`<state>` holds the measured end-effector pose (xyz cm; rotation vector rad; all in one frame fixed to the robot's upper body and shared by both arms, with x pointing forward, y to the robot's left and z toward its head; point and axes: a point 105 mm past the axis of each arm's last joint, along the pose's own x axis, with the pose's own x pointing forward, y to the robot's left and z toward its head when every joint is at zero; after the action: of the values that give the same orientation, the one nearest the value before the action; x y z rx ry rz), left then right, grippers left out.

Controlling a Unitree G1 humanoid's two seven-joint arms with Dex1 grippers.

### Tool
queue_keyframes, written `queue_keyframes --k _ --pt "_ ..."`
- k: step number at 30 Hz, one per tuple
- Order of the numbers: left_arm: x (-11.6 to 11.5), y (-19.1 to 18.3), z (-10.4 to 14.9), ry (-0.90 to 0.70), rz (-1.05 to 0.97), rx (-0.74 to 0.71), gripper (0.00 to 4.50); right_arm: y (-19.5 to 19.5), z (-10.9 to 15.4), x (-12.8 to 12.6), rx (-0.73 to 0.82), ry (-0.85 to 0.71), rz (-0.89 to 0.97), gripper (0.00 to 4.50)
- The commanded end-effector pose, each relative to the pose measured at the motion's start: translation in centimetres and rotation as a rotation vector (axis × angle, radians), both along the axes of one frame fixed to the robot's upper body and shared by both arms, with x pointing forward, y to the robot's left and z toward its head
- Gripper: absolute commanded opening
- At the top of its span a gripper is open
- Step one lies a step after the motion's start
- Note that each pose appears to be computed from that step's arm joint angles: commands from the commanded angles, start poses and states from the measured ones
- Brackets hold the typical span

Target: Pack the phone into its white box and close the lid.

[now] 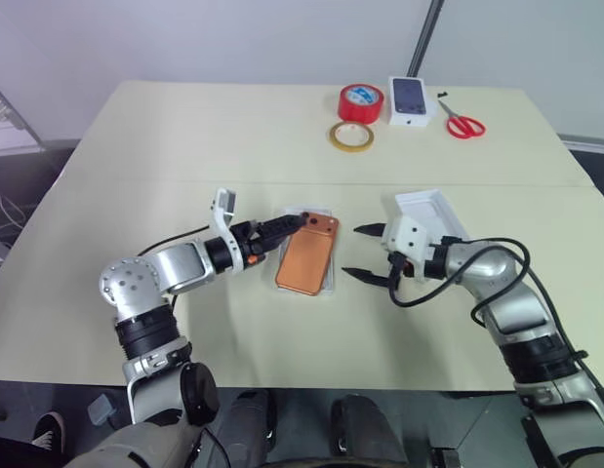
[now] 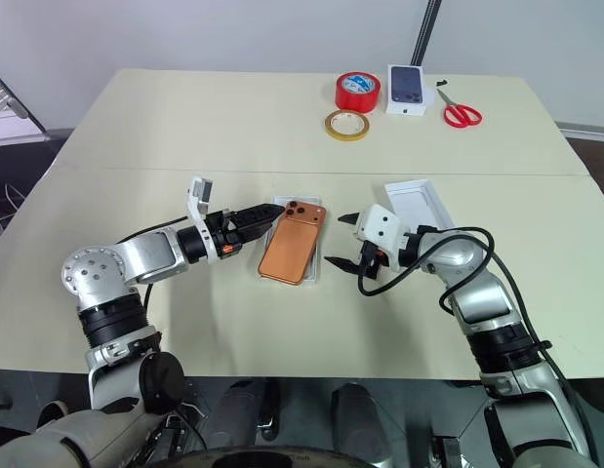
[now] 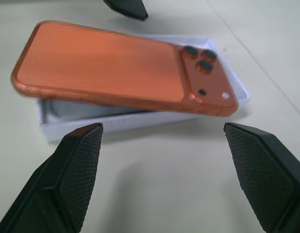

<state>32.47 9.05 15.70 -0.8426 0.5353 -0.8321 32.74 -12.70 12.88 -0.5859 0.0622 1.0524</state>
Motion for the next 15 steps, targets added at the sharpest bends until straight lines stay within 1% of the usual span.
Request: queue_keyframes --k 1,3,5,6,7,8,10,12,15 --pt "0.2 1.5 1.9 -0.121 0.054 0.049 4.50 0.3 1.2 0.6 0.037 -0.034 -0.018 3.36" --pt "0.2 2.3 1.9 -0.167 0.068 0.124 4.50 0.3 1.2 0.9 0.028 -0.044 -0.029 2.37" --pt "0.3 3.4 1.6 -0.251 0.083 0.259 4.50 0.6 0.9 1.0 0.011 -0.053 -0.029 1.40" --pt "0.3 3.9 1.7 -0.313 0.084 0.323 4.50 0.8 0.7 1.0 0.001 -0.059 -0.023 0.83" --pt "0.2 4.0 2.0 -0.370 0.073 0.328 4.50 1.1 0.6 0.9 -0.005 -0.059 -0.014 0.37" --pt "0.0 4.2 1.8 -0.396 0.057 0.362 4.50 1.2 0.4 0.9 -0.014 -0.058 -0.007 0.04" --pt "0.1 4.9 1.3 -0.458 0.049 0.439 4.50 1.4 0.1 0.7 -0.032 -0.057 0.005 0.04" --pt "0.0 5.6 0.5 -0.554 0.030 0.544 4.50 1.7 -0.2 0.6 -0.046 -0.059 0.019 0.04" --pt "-0.2 6.5 -0.5 -0.672 0.000 0.676 4.50 1.8 -1.1 0.6 -0.114 -0.075 0.026 0.04"
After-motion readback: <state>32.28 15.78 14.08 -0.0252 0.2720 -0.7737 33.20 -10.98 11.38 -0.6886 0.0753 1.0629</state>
